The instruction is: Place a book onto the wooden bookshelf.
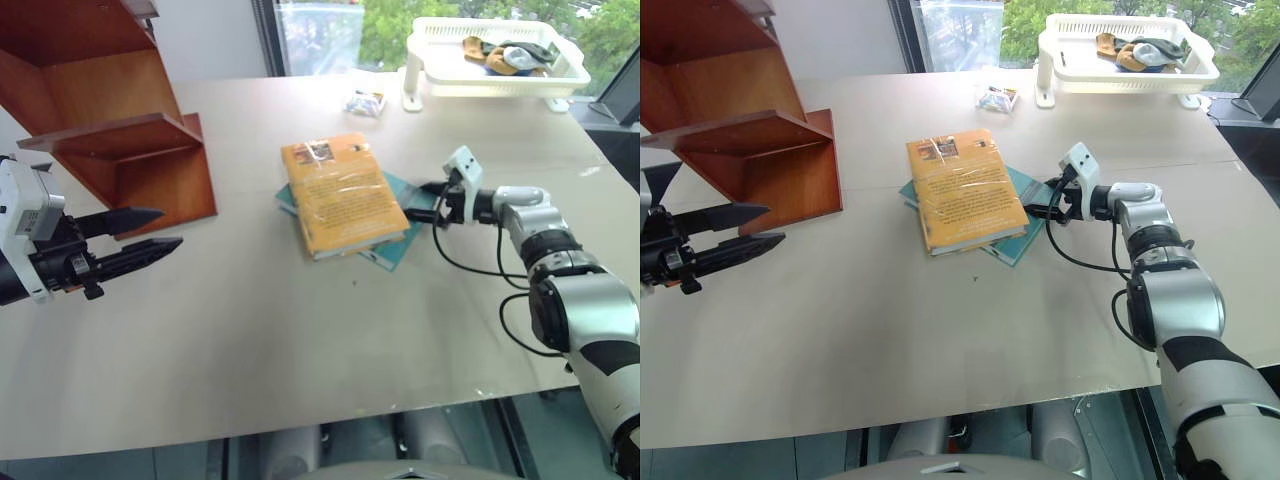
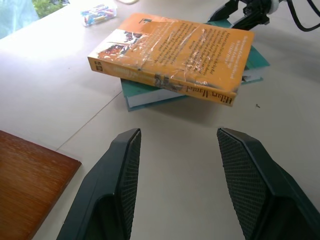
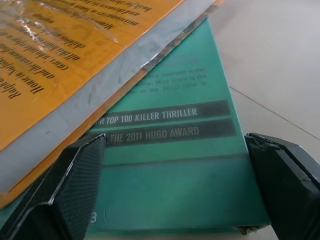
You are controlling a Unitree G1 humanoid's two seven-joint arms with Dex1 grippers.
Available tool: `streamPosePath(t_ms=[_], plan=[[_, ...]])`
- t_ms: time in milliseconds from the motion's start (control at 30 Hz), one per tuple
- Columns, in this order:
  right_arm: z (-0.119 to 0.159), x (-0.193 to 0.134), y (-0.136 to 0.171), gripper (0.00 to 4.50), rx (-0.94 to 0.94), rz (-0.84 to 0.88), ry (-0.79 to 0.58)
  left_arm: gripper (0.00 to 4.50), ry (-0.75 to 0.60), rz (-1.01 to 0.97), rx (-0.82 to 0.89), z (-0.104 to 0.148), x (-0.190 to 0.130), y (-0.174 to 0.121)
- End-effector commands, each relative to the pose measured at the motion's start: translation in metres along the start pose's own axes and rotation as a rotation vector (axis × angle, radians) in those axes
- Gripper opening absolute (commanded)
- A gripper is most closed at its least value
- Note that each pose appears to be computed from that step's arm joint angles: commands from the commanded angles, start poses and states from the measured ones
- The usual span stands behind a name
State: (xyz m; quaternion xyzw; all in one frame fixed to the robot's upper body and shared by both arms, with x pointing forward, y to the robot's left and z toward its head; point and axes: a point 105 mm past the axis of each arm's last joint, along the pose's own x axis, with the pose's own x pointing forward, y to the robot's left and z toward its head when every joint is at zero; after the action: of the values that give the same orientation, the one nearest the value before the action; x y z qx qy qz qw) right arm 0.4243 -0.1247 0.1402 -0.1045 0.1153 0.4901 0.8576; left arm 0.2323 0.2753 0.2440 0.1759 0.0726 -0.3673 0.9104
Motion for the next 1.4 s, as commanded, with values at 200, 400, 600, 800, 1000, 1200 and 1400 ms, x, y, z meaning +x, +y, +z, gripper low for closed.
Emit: streamPosePath(t_ms=[200,400,600,800,1000,1200,1400], plan=[[-0.025,0.010,0.028,4.50,-0.064,0.169,0.070,2.54,-0.006,0.030,0.028,0.003,-0.005,0.003],[-0.033,0.003,0.041,4.50,-0.076,0.252,0.060,2.54,-0.006,0.026,0.027,0.002,-0.004,0.003],[-0.036,-0.012,0.059,4.50,-0.065,0.280,0.035,2.54,-0.003,0.016,0.020,0.000,-0.003,0.001],[-0.036,-0.029,0.098,4.50,-0.014,0.287,0.064,2.54,-0.016,0.008,0.015,-0.001,0.001,0.001],[-0.010,-0.032,0.083,4.50,-0.046,0.078,-0.036,2.54,-0.018,-0.008,0.011,-0.001,0.005,0.004],[0.018,-0.042,0.065,4.50,-0.071,-0.001,-0.156,2.54,-0.017,-0.034,0.010,-0.003,0.014,0.007],[0.020,-0.066,0.095,4.50,-0.075,0.165,-0.134,2.54,-0.018,-0.042,0.013,-0.004,0.016,0.008]])
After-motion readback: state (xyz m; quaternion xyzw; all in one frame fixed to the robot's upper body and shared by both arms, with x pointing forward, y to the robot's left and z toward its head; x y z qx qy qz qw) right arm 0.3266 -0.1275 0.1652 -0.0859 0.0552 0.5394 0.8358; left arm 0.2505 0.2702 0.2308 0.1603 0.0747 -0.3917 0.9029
